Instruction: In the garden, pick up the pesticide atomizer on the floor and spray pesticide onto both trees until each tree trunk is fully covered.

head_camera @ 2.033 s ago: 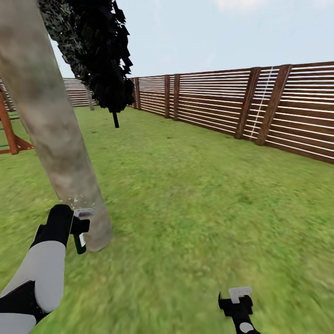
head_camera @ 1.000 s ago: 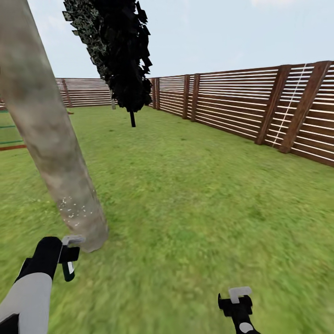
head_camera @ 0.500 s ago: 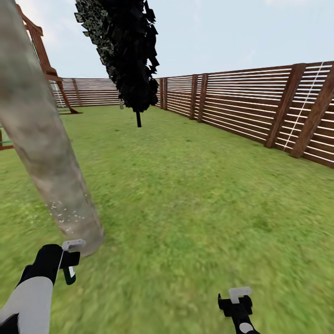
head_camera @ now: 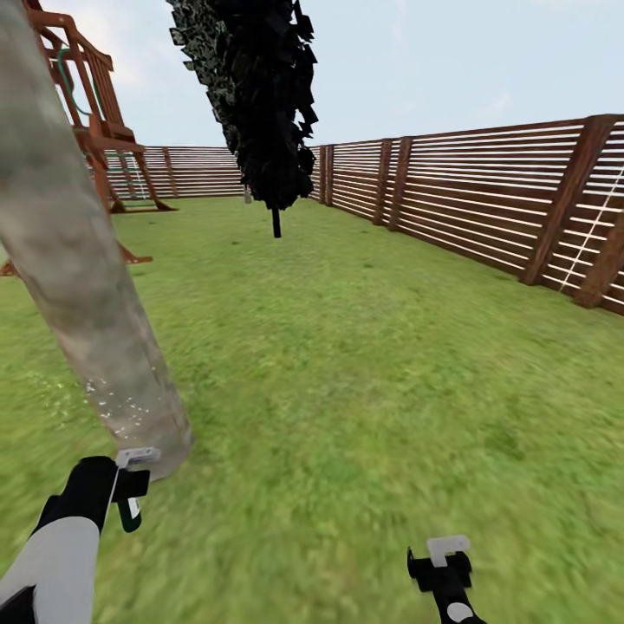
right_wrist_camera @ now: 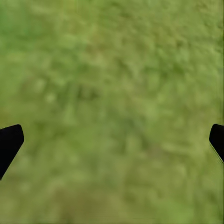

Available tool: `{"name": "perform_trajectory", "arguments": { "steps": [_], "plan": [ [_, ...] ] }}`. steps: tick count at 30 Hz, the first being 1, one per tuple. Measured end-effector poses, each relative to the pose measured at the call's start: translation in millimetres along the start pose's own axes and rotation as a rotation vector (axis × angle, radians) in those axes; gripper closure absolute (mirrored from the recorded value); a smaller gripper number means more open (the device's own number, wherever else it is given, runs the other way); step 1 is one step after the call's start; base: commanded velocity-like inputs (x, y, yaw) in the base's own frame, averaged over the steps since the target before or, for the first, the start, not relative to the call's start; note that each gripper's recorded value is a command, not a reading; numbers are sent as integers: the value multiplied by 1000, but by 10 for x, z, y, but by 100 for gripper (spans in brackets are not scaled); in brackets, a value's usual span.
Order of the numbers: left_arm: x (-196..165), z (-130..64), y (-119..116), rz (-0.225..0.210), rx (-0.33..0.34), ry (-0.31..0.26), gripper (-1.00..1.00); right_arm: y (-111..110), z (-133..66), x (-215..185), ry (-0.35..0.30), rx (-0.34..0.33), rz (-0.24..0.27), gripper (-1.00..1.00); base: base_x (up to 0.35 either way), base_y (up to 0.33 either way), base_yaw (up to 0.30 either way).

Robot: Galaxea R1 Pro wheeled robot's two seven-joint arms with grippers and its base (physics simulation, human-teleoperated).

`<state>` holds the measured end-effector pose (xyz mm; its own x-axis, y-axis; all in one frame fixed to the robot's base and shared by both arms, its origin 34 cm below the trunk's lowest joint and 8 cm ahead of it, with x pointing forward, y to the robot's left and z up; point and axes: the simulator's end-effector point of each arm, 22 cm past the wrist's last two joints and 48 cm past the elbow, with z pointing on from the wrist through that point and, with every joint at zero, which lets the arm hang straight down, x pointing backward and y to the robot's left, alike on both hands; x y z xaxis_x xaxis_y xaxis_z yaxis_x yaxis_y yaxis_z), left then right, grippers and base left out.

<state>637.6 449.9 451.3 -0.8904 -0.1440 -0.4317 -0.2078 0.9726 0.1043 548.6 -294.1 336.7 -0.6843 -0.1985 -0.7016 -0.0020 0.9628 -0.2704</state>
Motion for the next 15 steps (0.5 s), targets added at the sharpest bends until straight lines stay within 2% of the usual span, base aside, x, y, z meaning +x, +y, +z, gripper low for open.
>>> {"name": "perform_trajectory", "arguments": {
  "steps": [7, 12, 15],
  "plan": [
    [5, -3, 68, 12, -15, 2, 100, -1, 2, -4, -1, 0, 0, -100, 177, -235, 277],
    [16, 6, 1, 16, -5, 4, 100, -1, 1, -2, 0, 1, 0, -100, 166, -239, 276],
    [15, 7, -19, 15, -2, 3, 100, -1, 0, 1, 0, 0, 0, -100, 171, -239, 120]
  ]
}}
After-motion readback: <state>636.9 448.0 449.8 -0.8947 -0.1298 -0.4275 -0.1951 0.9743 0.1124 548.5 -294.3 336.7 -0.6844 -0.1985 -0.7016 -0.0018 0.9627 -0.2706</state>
